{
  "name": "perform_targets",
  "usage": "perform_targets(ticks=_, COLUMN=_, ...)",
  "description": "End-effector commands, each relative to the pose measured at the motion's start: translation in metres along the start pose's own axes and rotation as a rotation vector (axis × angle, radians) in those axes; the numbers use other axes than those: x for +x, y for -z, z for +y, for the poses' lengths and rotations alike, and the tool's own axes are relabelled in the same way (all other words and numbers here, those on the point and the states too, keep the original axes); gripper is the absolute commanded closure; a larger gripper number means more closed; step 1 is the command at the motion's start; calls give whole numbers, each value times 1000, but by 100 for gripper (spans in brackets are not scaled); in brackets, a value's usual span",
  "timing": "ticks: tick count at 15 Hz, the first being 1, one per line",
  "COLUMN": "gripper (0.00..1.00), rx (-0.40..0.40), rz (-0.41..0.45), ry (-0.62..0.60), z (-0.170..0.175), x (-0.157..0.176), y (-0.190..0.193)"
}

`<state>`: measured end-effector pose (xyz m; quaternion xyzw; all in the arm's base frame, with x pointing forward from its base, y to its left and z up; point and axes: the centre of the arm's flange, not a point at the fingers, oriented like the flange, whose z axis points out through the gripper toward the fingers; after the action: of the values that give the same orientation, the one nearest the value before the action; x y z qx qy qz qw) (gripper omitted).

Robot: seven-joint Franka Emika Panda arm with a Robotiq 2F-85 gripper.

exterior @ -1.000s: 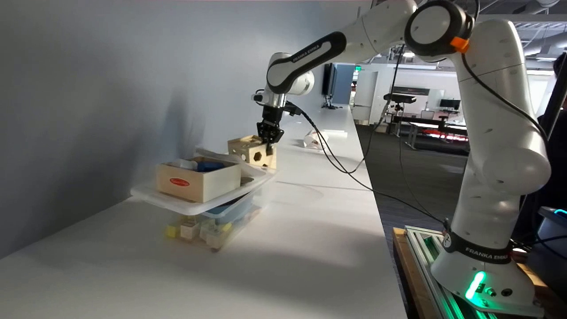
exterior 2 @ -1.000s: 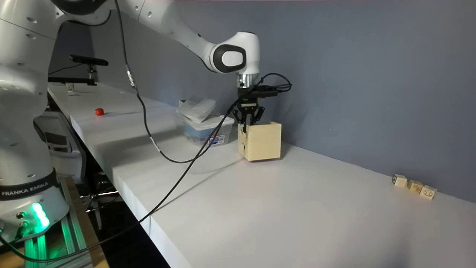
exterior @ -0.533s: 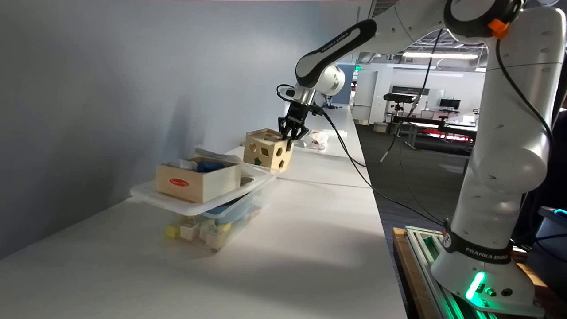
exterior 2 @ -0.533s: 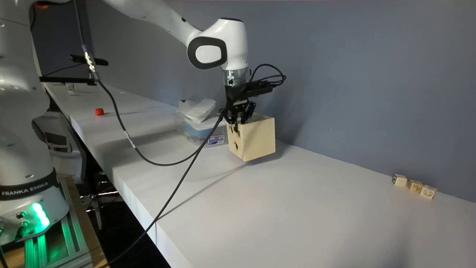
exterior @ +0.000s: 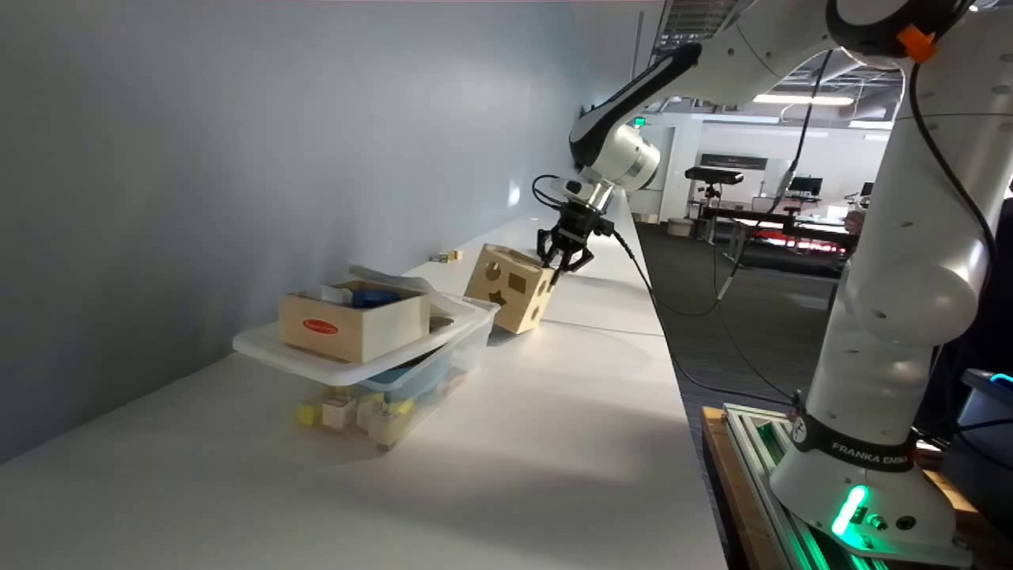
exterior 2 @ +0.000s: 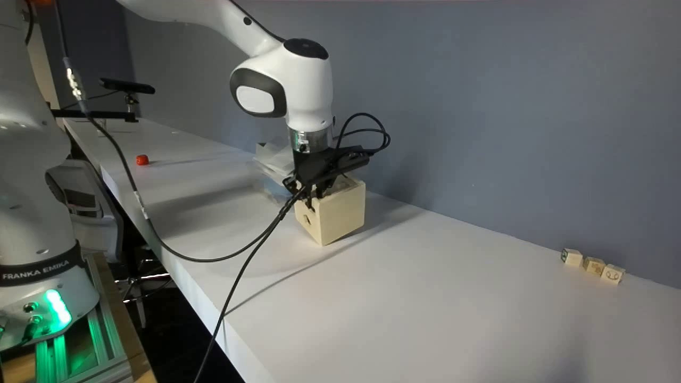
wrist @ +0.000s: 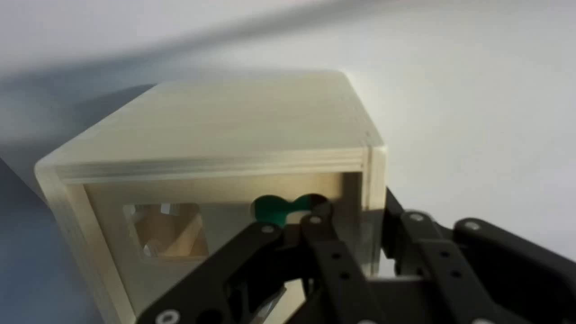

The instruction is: Move the toy box forward, then turn it upside down

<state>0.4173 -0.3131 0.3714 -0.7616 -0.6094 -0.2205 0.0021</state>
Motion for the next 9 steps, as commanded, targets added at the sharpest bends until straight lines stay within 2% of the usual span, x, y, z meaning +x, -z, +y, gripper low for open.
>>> perform_targets(ticks=1, gripper=93, rx=-18, rz=47, ry=-59, z=-30, x=-58, y=37)
perform_targets(ticks=5, gripper=93, rx=-56, rz=154, ry=-307, z=-36, x=-103, y=33)
perform_targets(ticks=9, gripper=93, rx=-58, rz=204, ry=-480, z=-5, x=-96, y=24)
